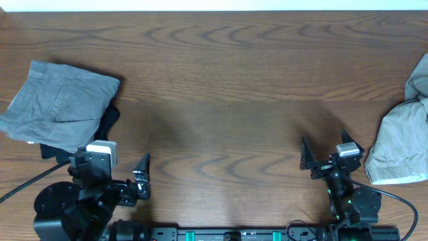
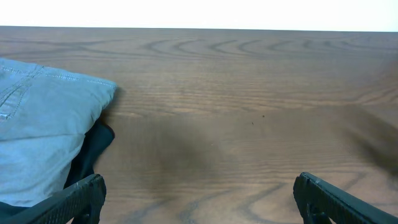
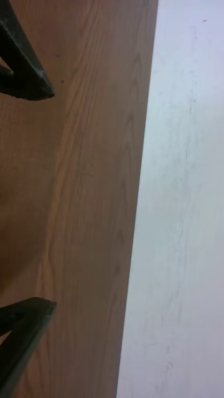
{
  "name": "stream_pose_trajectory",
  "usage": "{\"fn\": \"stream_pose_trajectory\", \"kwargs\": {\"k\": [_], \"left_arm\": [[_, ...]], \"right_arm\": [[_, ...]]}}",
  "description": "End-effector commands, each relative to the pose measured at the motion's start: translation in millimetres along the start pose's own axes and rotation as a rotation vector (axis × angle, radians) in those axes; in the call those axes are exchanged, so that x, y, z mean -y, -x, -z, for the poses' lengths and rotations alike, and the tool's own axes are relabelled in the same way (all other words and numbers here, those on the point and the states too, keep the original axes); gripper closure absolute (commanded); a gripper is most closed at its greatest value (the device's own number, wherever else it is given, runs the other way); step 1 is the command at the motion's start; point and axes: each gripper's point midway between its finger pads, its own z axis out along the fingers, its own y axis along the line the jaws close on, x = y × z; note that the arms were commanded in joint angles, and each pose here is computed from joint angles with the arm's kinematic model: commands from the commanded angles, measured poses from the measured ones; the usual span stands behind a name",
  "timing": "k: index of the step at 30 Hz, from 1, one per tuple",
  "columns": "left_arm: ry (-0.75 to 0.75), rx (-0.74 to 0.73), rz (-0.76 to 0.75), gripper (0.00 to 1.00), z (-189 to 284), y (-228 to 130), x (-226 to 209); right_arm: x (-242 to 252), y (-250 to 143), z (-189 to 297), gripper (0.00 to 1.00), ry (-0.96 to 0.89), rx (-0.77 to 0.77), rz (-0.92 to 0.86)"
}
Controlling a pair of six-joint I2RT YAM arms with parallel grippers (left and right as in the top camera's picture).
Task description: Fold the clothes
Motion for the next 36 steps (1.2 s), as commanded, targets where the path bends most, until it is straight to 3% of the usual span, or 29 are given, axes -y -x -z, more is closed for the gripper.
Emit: {"fn": "stream_pose_trajectory", "kwargs": {"k": [1,16,24,30,36], "left_arm": [[-0.012,0.007,0.001,0.02,2.3,1.7,2.6],[0.026,-0.017,-0.005,0.02,-3.6,-6.6,-5.3],[0.069,-0.138,0.019,0.02,-45.6,-78.8,-23.4],[0.066,0.031,0.006,0.02,-83.8,-101.0,-32.6],[0.064,0.243,-0.039,0.02,-105.4,-88.7,-37.8]], "right_arm": [[2.5,-0.5,0.3,0.01,-0.011,0.001,0.019],[2.5,-0.5,0.3,0.01,-0.011,0.001,0.019],[2.5,-0.5,0.3,0.01,-0.011,0.001,0.018],[2.5,-0.6,0.3,0.01,-0.011,0.001,0.019],[2.5,-0.5,0.3,0.01,-0.011,0.001,0.019]]}}
